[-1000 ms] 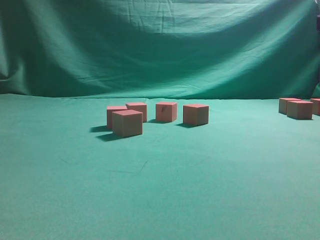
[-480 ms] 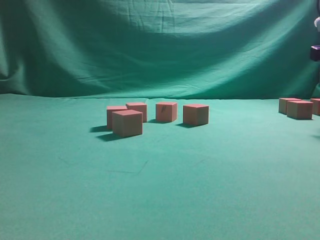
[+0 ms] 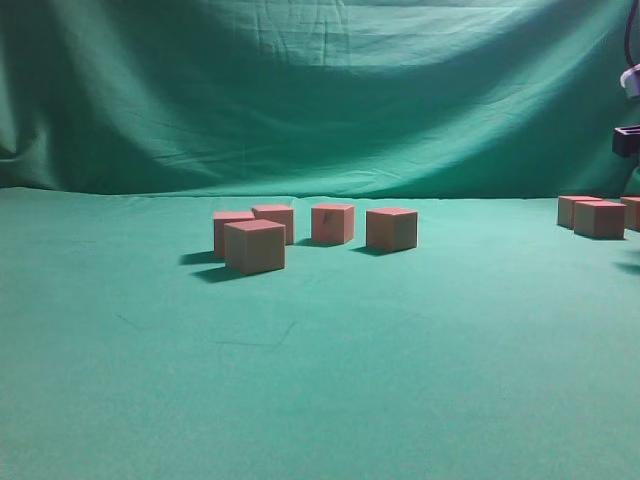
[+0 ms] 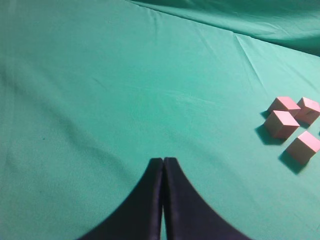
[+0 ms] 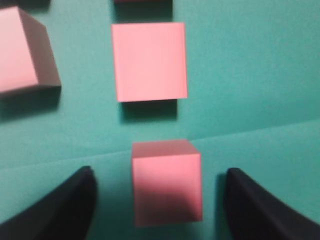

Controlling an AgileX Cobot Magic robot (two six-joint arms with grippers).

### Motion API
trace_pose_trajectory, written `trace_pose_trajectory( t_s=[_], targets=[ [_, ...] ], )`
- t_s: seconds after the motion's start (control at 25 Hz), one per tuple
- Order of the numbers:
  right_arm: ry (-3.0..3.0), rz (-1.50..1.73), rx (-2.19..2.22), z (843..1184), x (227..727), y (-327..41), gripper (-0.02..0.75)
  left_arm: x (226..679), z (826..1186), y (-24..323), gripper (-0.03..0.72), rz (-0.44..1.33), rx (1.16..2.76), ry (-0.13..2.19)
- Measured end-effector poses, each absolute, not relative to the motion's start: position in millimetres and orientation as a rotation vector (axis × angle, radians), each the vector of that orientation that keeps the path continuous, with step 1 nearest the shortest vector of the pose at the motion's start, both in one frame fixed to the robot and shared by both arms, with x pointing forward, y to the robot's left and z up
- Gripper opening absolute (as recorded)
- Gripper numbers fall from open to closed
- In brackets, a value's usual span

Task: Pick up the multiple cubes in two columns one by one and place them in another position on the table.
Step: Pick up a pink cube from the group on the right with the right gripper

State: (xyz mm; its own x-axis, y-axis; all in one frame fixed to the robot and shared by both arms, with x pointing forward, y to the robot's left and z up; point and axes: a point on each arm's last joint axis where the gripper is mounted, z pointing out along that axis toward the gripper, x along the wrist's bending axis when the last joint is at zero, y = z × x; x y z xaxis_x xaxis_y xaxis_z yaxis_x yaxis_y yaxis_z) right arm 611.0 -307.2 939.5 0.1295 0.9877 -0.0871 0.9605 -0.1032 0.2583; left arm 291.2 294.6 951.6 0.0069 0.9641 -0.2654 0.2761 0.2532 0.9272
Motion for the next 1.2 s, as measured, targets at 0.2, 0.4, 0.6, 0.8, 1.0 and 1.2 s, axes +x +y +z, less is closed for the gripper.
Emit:
trace_pose_trajectory(
  t_s=[0.2,0.4,0.6,0.8,1.0,1.2],
  targets=[
    [1.913,0.161,2.154,939,612,-307,0.253,291,952,295,0.000,0.834,1.221,1.487],
    [1.920,0.137,2.165,939,610,-307,0.262,291,952,295,0.000,0.834,1.221,1.487],
    [1.908,0.125,2.207,963,598,-306,0.262,291,952,295,0.000,0.834,1.221,1.487],
    [1.933,0.220,2.140,1017,573,-280,0.262,291,952,295,0.000,0.834,1.221,1.487],
    [2.036,0.356,2.063,1057,542,-236,0.262,291,952,295,0.000,0.834,1.221,1.487],
    [2.251,0.451,1.886,1065,517,-174,0.262,291,952,295,0.000,0.834,1.221,1.487]
  ],
)
